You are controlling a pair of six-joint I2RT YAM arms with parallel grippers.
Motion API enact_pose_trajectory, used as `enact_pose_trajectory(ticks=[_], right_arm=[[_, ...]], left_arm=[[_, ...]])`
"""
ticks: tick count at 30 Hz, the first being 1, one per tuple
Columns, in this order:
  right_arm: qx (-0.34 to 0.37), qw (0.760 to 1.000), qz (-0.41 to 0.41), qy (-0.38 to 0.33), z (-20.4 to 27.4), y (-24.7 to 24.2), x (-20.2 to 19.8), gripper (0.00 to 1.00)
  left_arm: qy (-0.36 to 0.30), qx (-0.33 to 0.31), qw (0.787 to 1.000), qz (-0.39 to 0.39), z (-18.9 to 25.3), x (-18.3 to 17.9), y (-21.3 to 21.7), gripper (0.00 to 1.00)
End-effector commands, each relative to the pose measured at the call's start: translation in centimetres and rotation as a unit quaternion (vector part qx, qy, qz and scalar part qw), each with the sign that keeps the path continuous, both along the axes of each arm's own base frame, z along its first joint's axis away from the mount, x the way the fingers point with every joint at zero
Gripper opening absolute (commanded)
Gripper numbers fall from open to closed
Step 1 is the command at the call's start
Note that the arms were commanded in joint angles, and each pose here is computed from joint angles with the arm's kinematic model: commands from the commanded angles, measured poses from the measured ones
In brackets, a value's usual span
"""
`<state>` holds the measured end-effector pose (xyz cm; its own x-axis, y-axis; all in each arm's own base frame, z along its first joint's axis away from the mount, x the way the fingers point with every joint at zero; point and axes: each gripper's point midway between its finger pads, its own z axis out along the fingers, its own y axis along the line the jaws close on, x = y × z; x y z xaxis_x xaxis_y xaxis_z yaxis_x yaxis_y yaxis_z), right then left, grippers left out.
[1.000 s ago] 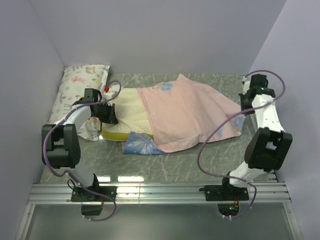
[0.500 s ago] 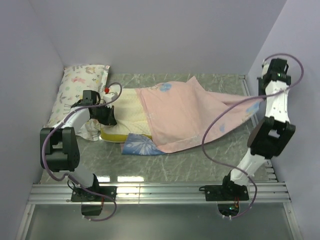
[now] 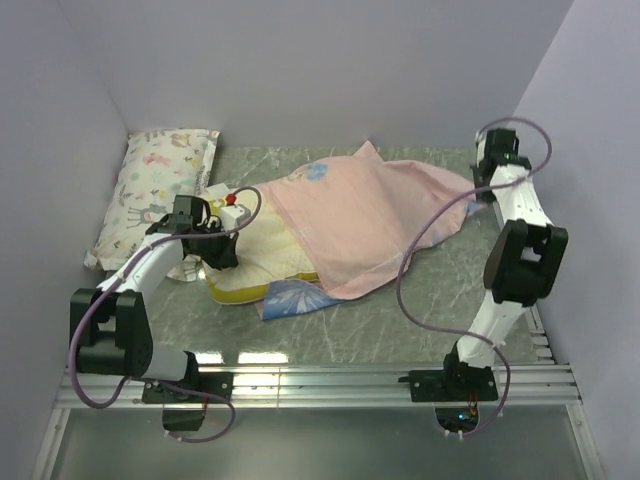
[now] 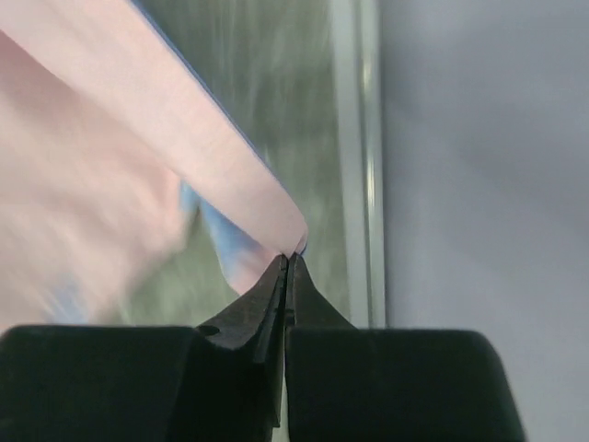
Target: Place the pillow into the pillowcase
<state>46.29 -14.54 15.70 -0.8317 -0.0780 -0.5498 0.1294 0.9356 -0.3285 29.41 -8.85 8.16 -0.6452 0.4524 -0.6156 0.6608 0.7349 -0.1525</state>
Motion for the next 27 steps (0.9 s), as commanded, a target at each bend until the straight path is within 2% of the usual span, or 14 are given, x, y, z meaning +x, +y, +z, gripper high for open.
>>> enact_pose_trajectory(ticks=[1,5,7,9,10,11,14,15,16,18,19,23,24,27], right_arm=[[-0.059,0.997,0.029,0.044,0.2,-1.6,-7.2,0.00],[-0.080,0.980,0.077,0.167,-4.0,-2.7,-16.6,0.00],[-0.040,0.950,0.156,0.266,-6.7,-0.6,-22.4,0.00],[-0.006,0.930,0.196,0.310,-7.1,1.2,-26.1,0.15],[0.000,0.923,0.221,0.314,-6.9,1.8,-26.5,0.23],[0.006,0.927,0.226,0.300,-6.4,2.1,-26.2,0.39],[0.006,0.959,0.198,0.203,-2.4,2.0,-20.1,0.66],[0.014,0.967,0.186,0.175,-1.6,2.2,-18.5,0.67],[0.058,0.974,0.172,0.135,-1.0,3.7,-16.7,0.68],[0.090,0.978,0.178,0.065,1.4,5.5,-12.8,0.67],[0.136,0.973,0.183,0.032,2.1,8.6,-11.3,0.67],[0.201,0.947,0.247,-0.044,5.8,17.3,-6.9,0.65],[0.217,0.942,0.249,-0.065,7.4,19.0,-5.9,0.64],[0.264,0.922,0.279,-0.058,8.1,24.4,-5.3,0.64]], left_arm=[[0.035,0.037,0.999,-0.015,-1.0,-2.9,1.8,0.00],[0.034,0.063,0.997,-0.023,-1.6,-4.2,3.0,0.00],[0.028,0.075,0.996,-0.029,-1.7,-4.4,3.5,0.00],[0.028,0.086,0.996,-0.023,-2.1,-4.3,4.3,0.00],[0.026,0.089,0.995,-0.022,-2.1,-4.1,4.6,0.00],[0.020,0.092,0.995,-0.021,-1.9,-3.4,4.7,0.00],[0.019,0.084,0.996,0.008,-1.8,-1.0,6.3,0.00],[0.019,0.084,0.996,0.011,-1.7,-0.5,6.4,0.00],[0.016,0.069,0.997,0.009,-1.3,-0.1,6.0,0.00],[0.007,0.051,0.999,0.002,-0.5,1.0,5.1,0.00],[0.006,0.035,0.999,-0.012,-0.1,1.0,4.1,0.00],[-0.011,0.010,0.997,-0.075,0.5,0.1,-0.8,0.00],[-0.011,-0.002,0.994,-0.107,0.8,-0.8,-3.4,0.00],[0.032,-0.089,0.986,-0.135,1.9,-3.3,-10.1,0.00]])
